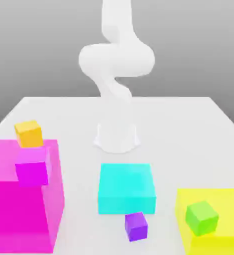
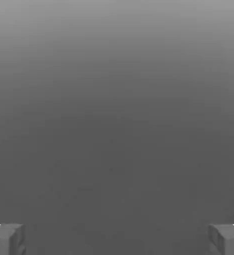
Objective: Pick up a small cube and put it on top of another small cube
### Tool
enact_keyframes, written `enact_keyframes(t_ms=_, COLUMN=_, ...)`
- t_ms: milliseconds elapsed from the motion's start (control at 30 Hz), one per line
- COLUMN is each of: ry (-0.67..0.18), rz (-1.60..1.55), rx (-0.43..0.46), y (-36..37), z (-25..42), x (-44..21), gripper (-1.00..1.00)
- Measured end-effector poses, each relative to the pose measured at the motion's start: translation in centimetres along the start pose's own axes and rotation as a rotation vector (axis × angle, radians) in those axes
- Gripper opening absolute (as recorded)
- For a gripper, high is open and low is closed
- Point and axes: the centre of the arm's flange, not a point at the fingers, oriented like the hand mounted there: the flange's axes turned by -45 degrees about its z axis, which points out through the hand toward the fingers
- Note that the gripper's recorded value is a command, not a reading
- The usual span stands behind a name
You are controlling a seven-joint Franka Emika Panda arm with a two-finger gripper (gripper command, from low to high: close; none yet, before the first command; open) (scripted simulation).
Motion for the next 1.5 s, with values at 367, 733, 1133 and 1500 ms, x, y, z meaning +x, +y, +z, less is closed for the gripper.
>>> enact_keyframes(t_ms=367, ry=-0.332, rz=-0.102, rx=0.039, y=-2.2, z=22.3, x=-7.8, gripper=0.00)
enact_keyframes(t_ms=733, ry=-0.658, rz=-0.211, rx=0.079, y=-4.1, z=37.2, x=-24.2, gripper=0.00)
enact_keyframes(t_ms=1133, ry=-0.722, rz=-0.230, rx=0.085, y=-4.3, z=43.7, x=-32.1, gripper=-1.00)
enact_keyframes(t_ms=1500, ry=-0.694, rz=-0.228, rx=0.087, y=-1.7, z=39.3, x=-24.9, gripper=-1.00)
